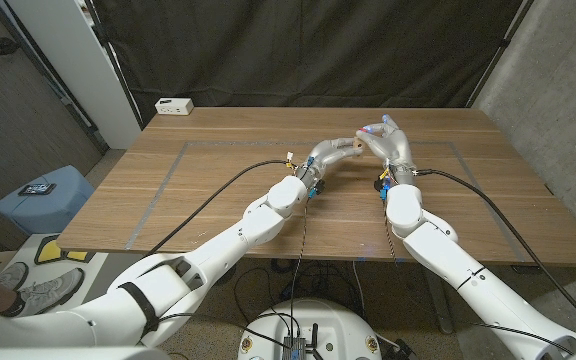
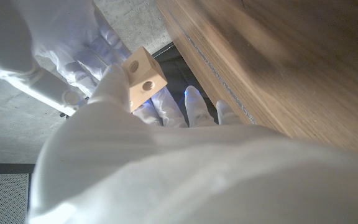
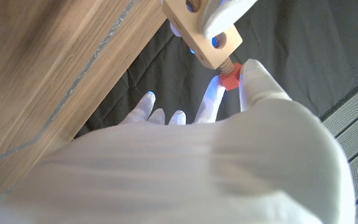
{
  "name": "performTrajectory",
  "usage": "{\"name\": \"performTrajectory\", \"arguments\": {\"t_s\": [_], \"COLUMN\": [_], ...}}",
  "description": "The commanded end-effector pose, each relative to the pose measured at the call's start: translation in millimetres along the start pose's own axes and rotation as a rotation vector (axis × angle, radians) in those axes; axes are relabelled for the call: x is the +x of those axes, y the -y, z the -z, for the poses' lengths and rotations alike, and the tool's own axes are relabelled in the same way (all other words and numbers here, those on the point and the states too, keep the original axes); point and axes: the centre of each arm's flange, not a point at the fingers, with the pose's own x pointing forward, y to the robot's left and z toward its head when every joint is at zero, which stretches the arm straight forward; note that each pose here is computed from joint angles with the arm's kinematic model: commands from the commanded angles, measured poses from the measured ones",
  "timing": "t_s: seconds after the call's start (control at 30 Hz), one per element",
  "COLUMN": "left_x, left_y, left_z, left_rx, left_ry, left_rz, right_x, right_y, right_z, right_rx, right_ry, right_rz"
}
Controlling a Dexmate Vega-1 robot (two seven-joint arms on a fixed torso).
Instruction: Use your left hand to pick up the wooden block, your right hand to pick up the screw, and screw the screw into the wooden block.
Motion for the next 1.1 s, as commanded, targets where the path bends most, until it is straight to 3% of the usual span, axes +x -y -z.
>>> {"name": "performTrajectory", "arguments": {"t_s": [0.03,1.1], "left_x": [4.3,5.7], "left_y": [1.1,3.9], "left_z": [-1.0,-0.7], "left_rx": [0.004,0.0], "left_ry": [0.003,-0.001], "left_rz": [0.0,0.002], "right_x": [3.8,3.1], "right_y": [1.6,4.2], "right_z": [3.1,6.2], "right_rx": [0.004,0.003], "right_ry": [-0.003,-0.008], "right_rz": [-0.006,-0.006]}}
